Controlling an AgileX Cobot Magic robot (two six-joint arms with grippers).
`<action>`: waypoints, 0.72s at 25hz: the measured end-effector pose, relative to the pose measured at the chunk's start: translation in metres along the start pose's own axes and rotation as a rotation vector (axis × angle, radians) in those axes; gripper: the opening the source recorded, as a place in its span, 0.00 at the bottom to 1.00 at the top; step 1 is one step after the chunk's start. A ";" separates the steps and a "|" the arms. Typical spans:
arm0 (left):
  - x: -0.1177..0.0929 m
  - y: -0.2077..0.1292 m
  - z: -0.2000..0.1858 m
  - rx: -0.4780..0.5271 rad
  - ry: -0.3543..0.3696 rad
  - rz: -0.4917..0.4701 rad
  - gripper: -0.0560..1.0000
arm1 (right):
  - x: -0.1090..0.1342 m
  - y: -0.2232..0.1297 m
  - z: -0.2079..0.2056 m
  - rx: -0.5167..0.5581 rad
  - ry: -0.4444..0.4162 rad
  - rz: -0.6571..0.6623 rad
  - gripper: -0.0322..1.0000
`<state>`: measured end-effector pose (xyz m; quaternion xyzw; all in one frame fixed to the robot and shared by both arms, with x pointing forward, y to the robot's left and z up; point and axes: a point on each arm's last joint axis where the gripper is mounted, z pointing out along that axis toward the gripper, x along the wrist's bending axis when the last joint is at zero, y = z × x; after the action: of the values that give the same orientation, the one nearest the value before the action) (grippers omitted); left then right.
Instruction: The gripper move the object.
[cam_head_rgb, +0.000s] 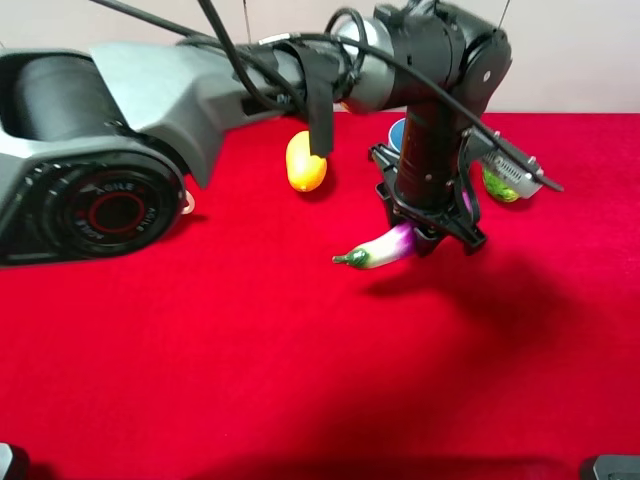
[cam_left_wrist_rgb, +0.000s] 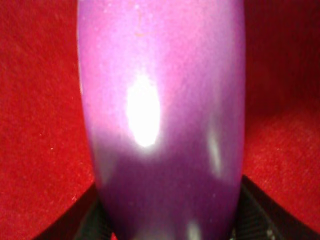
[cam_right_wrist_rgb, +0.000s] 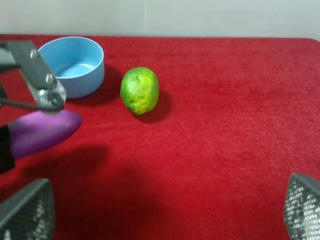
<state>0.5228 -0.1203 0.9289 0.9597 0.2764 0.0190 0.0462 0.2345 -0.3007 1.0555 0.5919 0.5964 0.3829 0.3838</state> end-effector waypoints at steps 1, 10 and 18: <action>0.000 0.000 -0.005 -0.009 0.001 0.000 0.52 | 0.000 0.000 0.000 0.000 0.000 0.000 0.70; 0.000 -0.011 -0.049 -0.058 0.004 0.000 0.52 | 0.000 0.000 0.000 0.000 0.000 0.000 0.70; 0.000 -0.045 -0.063 0.019 0.004 0.034 0.52 | 0.000 0.000 0.000 0.000 0.000 0.000 0.70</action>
<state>0.4947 -0.0776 0.9871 0.9647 0.2601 0.0191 0.0364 0.2345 -0.3006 1.0555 0.5919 0.5965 0.3831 0.3836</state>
